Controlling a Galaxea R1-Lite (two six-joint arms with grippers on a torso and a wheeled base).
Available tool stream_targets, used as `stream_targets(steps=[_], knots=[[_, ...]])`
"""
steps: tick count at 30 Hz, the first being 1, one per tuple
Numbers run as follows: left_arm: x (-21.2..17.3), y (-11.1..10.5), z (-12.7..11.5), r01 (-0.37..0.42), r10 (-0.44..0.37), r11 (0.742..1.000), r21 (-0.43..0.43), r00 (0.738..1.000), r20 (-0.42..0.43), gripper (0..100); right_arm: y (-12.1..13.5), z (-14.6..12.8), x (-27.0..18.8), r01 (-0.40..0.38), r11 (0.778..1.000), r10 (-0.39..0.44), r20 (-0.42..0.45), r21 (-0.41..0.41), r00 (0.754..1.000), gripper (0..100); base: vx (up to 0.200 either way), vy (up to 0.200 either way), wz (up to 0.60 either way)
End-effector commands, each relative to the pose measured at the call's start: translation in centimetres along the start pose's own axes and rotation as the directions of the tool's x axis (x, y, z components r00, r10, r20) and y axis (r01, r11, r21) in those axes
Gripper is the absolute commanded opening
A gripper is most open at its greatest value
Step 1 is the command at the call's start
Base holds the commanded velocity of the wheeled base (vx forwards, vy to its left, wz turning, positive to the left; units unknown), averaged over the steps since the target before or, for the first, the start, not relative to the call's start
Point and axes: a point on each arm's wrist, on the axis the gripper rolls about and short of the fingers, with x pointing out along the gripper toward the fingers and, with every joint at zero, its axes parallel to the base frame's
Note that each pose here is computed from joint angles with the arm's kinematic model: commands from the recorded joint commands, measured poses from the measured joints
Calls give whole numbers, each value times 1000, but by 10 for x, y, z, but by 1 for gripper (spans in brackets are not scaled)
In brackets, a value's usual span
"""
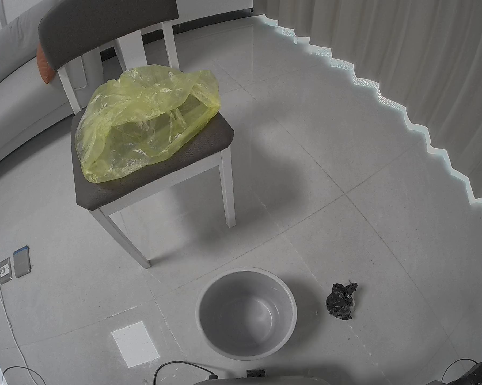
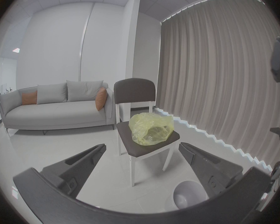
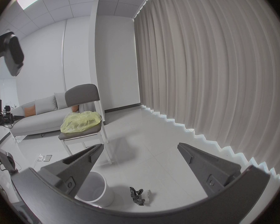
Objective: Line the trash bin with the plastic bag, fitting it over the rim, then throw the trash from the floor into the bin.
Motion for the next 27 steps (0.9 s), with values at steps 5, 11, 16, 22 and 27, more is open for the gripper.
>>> stream_targets(steps=[5, 11, 16, 22, 27], knots=[[184, -3, 17, -110, 137, 989, 101, 937, -321, 100, -6, 63, 148, -12, 1000, 9, -159, -17, 987, 100, 0, 0, 0], [250, -16, -8, -108, 169, 979, 175, 905, -391, 100, -8, 26, 144, -11, 1000, 15, -255, 20, 967, 100, 0, 0, 0], [296, -28, -29, -86, 177, 971, 223, 885, -431, 100, -8, 24, 145, -12, 999, 21, -221, 44, 975, 100, 0, 0, 0], [340, -38, -49, -70, 190, 960, 270, 873, -450, 100, -8, 22, 145, -10, 999, 20, -225, 44, 974, 100, 0, 0, 0], [368, -39, -53, -82, 196, 960, 269, 881, -431, 100, -8, 22, 145, -9, 999, 20, -227, 45, 974, 100, 0, 0, 0]])
